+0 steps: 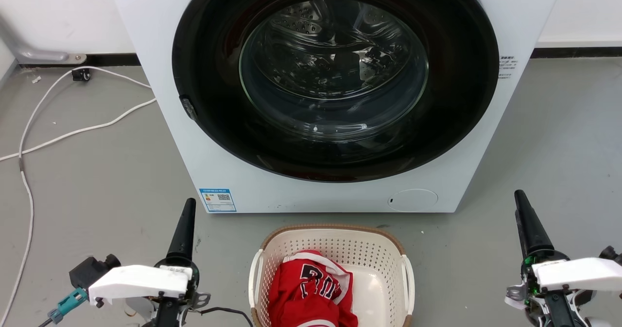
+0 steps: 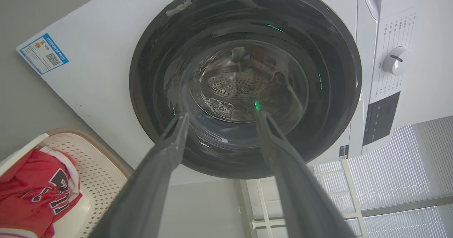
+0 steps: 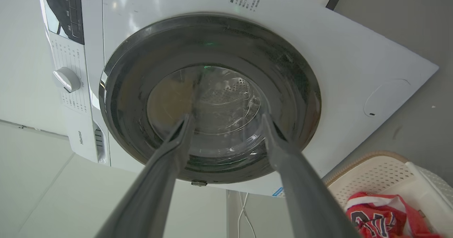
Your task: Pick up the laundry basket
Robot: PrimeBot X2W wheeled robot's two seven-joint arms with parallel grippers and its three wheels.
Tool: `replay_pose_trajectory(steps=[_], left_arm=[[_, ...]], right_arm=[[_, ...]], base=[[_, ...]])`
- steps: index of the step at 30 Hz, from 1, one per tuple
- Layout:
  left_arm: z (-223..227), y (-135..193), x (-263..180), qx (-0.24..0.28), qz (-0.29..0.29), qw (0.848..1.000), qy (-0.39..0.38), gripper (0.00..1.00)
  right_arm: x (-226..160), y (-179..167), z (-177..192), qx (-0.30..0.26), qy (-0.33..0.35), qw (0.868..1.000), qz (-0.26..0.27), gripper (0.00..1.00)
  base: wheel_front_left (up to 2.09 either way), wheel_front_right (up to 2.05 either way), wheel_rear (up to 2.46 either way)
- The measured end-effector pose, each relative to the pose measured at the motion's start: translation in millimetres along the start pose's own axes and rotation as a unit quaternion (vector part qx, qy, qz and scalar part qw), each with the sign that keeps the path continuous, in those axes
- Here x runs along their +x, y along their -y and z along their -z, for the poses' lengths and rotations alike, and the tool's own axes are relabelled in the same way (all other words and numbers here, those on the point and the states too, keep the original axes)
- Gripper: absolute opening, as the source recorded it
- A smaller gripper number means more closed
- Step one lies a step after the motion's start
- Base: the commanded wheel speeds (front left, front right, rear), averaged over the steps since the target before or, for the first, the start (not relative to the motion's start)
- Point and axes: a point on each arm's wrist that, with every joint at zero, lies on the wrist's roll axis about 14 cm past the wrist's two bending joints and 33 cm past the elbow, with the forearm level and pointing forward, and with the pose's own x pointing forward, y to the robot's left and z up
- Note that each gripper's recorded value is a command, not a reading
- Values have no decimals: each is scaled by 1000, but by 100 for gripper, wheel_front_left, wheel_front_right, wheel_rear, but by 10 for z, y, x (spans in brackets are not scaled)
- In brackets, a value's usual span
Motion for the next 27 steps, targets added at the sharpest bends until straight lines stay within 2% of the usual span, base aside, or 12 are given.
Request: replay_pose_trajectory(steps=[7, 15, 27], left_arm=[[42, 62, 6, 72, 11, 997, -3, 100], [141, 103, 6, 153, 17, 988, -13, 100], [246, 131, 5, 246, 26, 969, -21, 100]], right_arm=[[12, -83, 24, -96, -1, 995, -13, 100], [17, -134, 62, -198, -3, 980, -24, 100], [14, -154, 130, -287, -7, 957, -34, 100]], base=[[0, 0, 0], [0, 0, 0], [0, 0, 0]])
